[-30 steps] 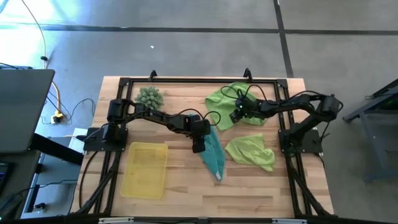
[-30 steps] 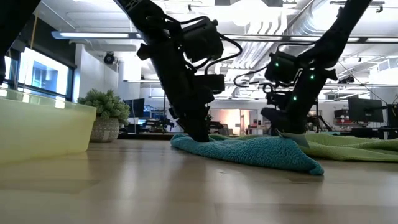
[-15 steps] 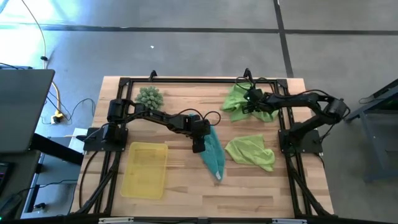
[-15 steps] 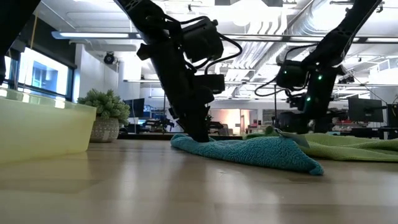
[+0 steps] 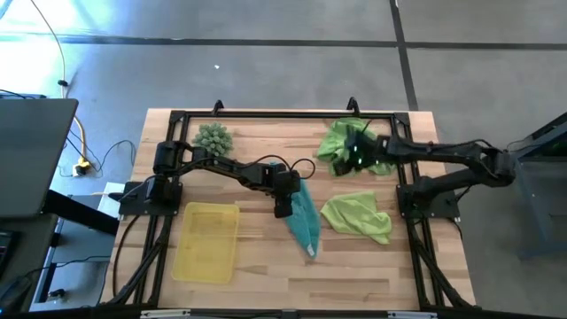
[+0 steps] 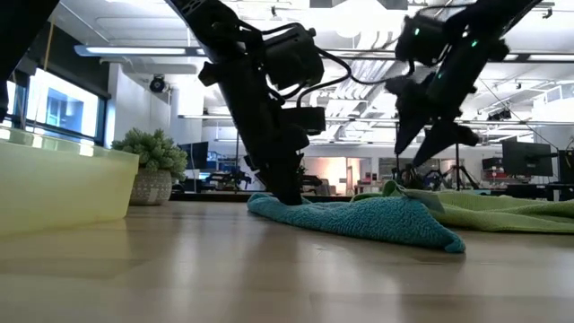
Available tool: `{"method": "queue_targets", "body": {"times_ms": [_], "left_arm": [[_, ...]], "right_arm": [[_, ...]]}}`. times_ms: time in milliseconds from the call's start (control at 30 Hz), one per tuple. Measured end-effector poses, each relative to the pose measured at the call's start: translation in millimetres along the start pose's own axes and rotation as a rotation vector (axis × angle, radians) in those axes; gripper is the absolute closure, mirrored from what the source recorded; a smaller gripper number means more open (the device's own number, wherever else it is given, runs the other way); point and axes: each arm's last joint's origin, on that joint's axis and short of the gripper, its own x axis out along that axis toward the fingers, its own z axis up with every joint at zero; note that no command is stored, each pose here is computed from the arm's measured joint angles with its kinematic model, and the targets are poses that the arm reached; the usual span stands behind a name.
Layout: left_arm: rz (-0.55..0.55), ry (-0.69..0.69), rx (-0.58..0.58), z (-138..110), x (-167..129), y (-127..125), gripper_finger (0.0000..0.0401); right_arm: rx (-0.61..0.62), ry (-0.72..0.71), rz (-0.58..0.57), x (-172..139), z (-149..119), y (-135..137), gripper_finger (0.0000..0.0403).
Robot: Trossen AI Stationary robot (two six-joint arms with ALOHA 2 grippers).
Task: Roll microfiber towels into tight, uniform cylinder then place into a basket
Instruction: Adjust the green towels
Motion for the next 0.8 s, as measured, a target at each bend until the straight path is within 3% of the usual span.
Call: {"method": "queue_targets", "body": {"times_ms": [133,367,567,800], "left_arm": [[0.000,-0.002,0.000,0,0,0,0.0234],[-0.001,-0.006,0.035,1,0,0,0.0234],[-0.001,-0.007,0.036,1,0,0,0.0234],[-0.001,-0.006,0.035,1,0,0,0.0234]], "right_arm": [[0.016,0.173,0.062,6,-38,24,0.0199],[0.008,0.296,0.050,8,-86,48,0.0199],[-0.007,0.313,-0.125,23,-101,42,0.0199],[-0.088,0.334,-0.367,43,-99,21,0.0199]]}}
